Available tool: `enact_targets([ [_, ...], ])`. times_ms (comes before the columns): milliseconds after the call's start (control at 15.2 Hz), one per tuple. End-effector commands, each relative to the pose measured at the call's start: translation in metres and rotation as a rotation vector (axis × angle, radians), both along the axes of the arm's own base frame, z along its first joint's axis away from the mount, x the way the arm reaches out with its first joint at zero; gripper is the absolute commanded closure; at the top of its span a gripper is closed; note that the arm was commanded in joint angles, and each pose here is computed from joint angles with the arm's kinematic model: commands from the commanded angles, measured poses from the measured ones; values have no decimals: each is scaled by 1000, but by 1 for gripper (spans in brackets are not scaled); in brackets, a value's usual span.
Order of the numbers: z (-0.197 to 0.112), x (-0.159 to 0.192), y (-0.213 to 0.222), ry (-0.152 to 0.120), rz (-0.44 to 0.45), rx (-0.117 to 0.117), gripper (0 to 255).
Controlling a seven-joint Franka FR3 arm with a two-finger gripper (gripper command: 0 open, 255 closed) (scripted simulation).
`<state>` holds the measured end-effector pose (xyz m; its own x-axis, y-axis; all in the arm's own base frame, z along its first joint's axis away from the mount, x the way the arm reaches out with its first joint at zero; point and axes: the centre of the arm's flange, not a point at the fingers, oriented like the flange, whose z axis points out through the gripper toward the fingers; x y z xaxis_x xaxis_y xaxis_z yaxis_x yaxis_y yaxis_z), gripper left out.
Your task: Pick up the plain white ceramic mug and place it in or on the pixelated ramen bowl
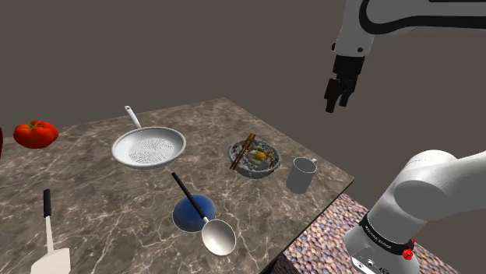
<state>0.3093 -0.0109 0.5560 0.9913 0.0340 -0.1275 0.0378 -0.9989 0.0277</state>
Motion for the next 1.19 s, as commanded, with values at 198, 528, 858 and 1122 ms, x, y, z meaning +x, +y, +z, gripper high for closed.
enact_targets([
  [198, -30, -1, 27, 7, 43, -1, 0],
  [528, -79, -6, 72, 19, 114, -2, 0],
  [858, -129, -14, 117, 31, 185, -3, 0],
  [1122, -168, -24, 152, 41, 242, -4, 0],
])
